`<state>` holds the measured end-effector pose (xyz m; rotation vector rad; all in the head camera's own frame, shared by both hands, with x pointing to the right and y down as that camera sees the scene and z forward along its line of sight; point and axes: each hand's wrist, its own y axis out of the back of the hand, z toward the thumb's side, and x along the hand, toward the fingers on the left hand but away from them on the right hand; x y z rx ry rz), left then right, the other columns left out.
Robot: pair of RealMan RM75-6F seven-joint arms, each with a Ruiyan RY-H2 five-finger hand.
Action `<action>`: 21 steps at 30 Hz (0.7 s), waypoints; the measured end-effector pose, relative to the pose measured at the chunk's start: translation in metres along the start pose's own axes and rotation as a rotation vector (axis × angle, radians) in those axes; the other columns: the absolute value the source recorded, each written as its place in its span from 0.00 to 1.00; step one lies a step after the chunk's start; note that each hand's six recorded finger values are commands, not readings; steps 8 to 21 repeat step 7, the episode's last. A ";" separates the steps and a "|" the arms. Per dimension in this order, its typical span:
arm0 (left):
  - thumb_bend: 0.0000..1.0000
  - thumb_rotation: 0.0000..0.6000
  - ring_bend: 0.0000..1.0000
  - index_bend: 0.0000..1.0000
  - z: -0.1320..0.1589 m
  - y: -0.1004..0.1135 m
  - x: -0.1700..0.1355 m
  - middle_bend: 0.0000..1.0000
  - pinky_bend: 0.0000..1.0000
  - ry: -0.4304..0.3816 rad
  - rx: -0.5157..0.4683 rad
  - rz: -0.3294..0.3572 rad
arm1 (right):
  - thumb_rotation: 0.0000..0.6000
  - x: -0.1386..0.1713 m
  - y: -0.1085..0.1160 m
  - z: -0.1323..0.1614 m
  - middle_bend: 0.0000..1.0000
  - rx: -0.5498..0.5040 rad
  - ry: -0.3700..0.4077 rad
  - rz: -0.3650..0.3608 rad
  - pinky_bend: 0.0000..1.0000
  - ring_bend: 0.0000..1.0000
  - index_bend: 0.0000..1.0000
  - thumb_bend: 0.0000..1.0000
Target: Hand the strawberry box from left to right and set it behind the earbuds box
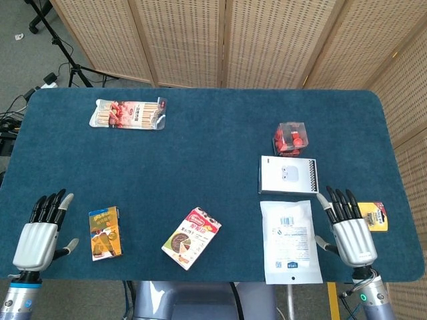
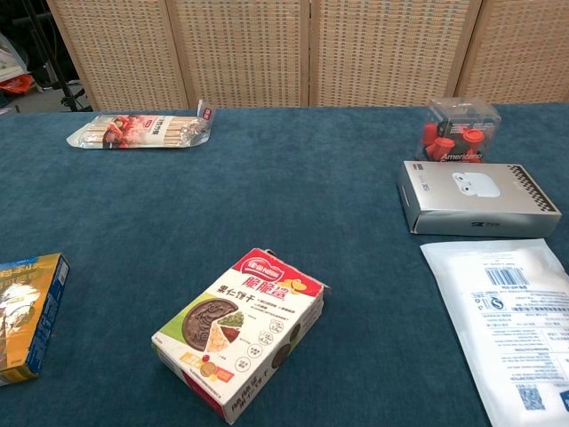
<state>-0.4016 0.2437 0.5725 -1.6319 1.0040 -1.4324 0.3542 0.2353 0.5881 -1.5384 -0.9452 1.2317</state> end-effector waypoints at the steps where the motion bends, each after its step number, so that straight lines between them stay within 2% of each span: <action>1: 0.18 1.00 0.00 0.00 -0.001 0.000 0.000 0.00 0.00 0.003 0.002 0.002 | 1.00 0.002 -0.001 -0.002 0.00 -0.001 -0.005 0.003 0.00 0.00 0.05 0.13; 7: 0.16 1.00 0.00 0.00 -0.006 -0.001 0.002 0.00 0.00 0.019 0.009 0.002 | 1.00 0.004 0.001 -0.009 0.00 0.007 -0.009 0.029 0.00 0.00 0.00 0.10; 21: 0.16 1.00 0.00 0.00 -0.006 -0.001 0.002 0.00 0.00 0.019 0.009 0.002 | 1.00 0.004 0.001 -0.009 0.00 0.007 -0.009 0.029 0.00 0.00 0.00 0.10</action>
